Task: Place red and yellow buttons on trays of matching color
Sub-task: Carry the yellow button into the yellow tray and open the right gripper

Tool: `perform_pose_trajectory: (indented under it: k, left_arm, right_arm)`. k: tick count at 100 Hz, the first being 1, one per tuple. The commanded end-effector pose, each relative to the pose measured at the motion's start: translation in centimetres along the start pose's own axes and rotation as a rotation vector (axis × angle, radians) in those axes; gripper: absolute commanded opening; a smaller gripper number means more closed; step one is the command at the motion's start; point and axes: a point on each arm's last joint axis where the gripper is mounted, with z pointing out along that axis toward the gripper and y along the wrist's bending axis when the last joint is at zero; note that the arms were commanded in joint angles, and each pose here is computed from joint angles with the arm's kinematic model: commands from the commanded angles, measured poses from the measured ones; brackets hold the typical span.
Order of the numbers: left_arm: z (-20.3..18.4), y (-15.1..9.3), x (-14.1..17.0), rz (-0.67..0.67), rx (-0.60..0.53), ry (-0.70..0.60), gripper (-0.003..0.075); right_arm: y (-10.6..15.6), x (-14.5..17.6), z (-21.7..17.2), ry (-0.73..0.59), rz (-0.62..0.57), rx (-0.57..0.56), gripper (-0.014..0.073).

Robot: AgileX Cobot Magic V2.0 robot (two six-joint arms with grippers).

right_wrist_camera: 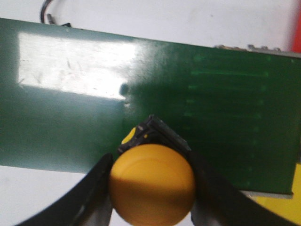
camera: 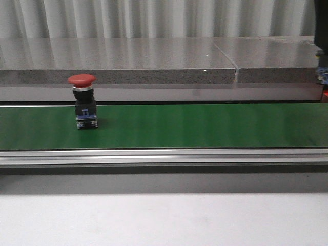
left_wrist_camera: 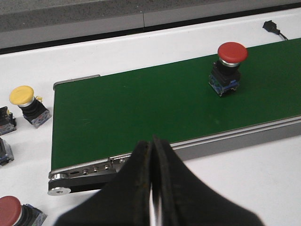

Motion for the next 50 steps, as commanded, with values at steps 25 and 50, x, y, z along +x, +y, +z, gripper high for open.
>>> perform_pose_trajectory:
  k: [25, 50]
  left_arm:
    - [-0.5, 0.0, -1.3, 0.002, 0.0, -0.095, -0.002]
    - [-0.5, 0.0, -1.3, 0.002, 0.0, -0.095, -0.002]
  right_arm:
    - [-4.9, 3.0, -4.1, -0.13, 0.138, 0.073, 0.0125]
    - [-7.7, 5.1, -4.6, -0.175, 0.268, 0.125, 0.0125]
